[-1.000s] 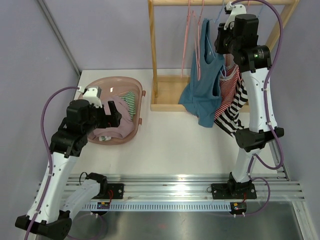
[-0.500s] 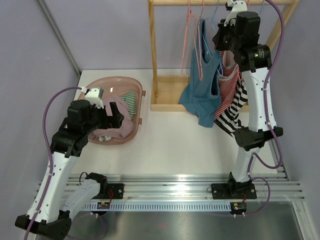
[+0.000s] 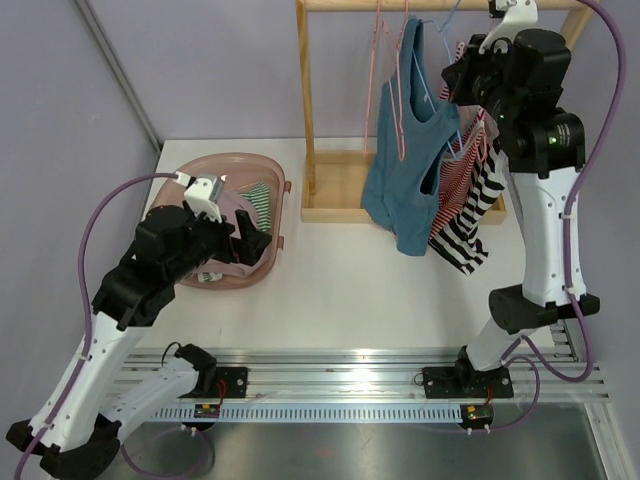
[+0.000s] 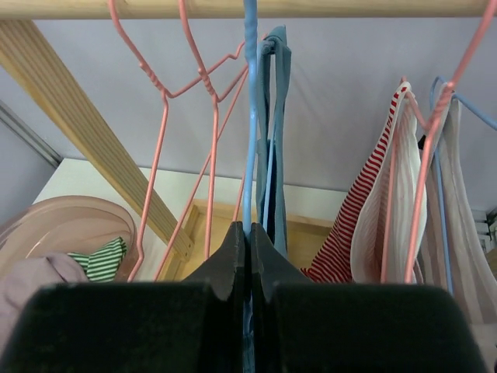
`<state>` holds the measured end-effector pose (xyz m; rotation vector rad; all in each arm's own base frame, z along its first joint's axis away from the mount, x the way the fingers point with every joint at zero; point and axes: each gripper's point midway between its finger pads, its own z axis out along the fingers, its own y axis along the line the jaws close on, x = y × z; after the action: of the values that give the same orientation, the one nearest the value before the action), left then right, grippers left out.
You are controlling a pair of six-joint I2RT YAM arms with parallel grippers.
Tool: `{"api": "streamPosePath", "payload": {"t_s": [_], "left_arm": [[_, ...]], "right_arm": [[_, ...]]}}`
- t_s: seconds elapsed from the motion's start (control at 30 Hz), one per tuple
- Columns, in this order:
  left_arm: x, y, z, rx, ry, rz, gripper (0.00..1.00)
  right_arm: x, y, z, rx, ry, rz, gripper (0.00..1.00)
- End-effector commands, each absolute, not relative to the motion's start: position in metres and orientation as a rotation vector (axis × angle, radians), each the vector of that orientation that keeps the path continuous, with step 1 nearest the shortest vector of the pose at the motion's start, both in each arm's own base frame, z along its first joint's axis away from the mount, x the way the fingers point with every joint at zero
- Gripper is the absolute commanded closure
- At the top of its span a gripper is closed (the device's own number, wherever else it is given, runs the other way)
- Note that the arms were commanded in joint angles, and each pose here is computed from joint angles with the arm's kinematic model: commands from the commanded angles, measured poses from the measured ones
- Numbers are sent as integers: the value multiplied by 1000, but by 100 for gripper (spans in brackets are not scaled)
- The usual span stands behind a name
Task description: Remove the tank top from the hanger
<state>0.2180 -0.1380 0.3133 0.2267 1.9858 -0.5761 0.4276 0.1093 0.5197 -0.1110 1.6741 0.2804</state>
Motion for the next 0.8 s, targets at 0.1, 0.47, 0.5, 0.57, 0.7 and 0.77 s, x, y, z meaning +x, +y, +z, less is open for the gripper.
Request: {"api": "streamPosePath", "payload": {"t_s": [0.1,0.47,0.5,0.57,0.7,0.77], "left_arm": [[211,-169,387,261,1776,-697,1],[214,-226,462,370,1600,-801,1],[213,-231,472,381,1566,-802,1],[207,-253,486,427,1518,-833,1],[200,-284,506,479,1433,-790,1],[191,-309,513,533,1407,-822,1]], "right_arm": [[376,106,540,-115,1613,346,100],[246,98,501,-120,1664,500,100],[235,100,500,-135,1662,524,100],[208,98,493,-149,1670,543,100],[159,94,489,-175,1663,584,100],[140,96,490,-191,1657,622,100]]}}
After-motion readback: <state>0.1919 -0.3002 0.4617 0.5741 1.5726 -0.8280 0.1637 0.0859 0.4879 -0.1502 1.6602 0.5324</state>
